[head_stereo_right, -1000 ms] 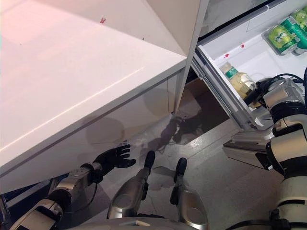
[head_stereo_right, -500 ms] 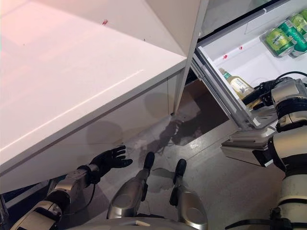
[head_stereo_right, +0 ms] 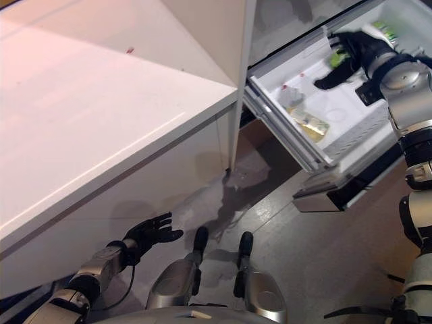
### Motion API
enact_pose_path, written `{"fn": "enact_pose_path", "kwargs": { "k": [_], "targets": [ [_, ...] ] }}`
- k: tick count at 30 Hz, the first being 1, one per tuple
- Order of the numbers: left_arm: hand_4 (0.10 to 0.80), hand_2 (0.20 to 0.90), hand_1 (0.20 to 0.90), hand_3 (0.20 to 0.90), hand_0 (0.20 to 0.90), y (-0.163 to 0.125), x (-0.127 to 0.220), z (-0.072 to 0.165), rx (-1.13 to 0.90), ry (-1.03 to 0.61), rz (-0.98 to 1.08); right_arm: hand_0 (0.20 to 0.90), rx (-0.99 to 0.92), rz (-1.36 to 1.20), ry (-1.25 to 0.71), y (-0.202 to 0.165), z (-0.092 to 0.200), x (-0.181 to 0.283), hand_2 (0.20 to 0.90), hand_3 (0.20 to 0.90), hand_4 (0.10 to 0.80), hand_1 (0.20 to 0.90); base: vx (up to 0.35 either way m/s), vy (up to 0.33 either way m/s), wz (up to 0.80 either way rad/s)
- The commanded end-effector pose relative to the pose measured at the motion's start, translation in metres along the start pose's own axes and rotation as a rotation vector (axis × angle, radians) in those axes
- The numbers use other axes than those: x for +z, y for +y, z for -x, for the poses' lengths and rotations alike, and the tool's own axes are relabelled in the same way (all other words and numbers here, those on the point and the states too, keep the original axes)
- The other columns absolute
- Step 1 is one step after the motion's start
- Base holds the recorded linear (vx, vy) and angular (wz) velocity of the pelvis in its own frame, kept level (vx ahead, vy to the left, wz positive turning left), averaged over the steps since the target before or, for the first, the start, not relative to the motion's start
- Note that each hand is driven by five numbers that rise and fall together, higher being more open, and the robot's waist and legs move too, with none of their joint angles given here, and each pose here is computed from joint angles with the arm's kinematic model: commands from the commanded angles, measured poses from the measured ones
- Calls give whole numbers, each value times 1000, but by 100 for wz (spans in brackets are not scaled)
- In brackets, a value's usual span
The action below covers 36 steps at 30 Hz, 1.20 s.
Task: Put drinks into fridge and close the fridge
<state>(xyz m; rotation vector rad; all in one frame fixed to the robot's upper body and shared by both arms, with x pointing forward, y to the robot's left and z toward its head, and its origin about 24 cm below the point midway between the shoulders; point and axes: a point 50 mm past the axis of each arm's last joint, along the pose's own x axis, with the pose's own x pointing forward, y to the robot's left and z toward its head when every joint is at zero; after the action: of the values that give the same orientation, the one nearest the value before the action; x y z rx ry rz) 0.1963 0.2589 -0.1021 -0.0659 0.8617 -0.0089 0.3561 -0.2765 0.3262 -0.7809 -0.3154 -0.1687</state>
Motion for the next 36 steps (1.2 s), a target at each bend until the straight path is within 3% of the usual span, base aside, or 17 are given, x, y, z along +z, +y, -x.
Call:
{"fn": "enact_pose_path", "kwargs": {
  "k": [1,5,11,19,25,30,36],
  "targets": [
    [800,900,900,900,900,-5,-55,10,0,152,11,900,-371,-61,-201,-33,18,11,900,900,800,900,105,97,-28],
    [800,900,900,900,900,-14,-69,11,-8,183,32,900,-600,-174,-232,-40,44,-11,900,900,800,900,109,78,-16],
    [800,900,900,900,900,-21,-85,15,-35,230,25,900,-851,-358,-123,-40,76,-67,900,900,800,900,90,33,-11],
    [800,900,900,900,900,-35,-37,-5,-43,89,12,900,-1012,-764,-120,-24,80,-86,900,900,800,900,-184,-13,3],
    [800,900,900,900,900,-50,-21,-11,-74,16,41,900,-888,-892,-121,-4,67,-83,900,900,800,900,-81,42,10],
    [800,900,900,900,900,-54,-24,-11,-82,4,48,900,-660,-946,-144,20,56,-76,900,900,800,900,29,45,2],
    [800,900,900,900,900,-50,-32,-7,-77,7,83,900,-351,-908,-360,45,44,-30,900,900,800,900,47,41,-2]
  ]
}}
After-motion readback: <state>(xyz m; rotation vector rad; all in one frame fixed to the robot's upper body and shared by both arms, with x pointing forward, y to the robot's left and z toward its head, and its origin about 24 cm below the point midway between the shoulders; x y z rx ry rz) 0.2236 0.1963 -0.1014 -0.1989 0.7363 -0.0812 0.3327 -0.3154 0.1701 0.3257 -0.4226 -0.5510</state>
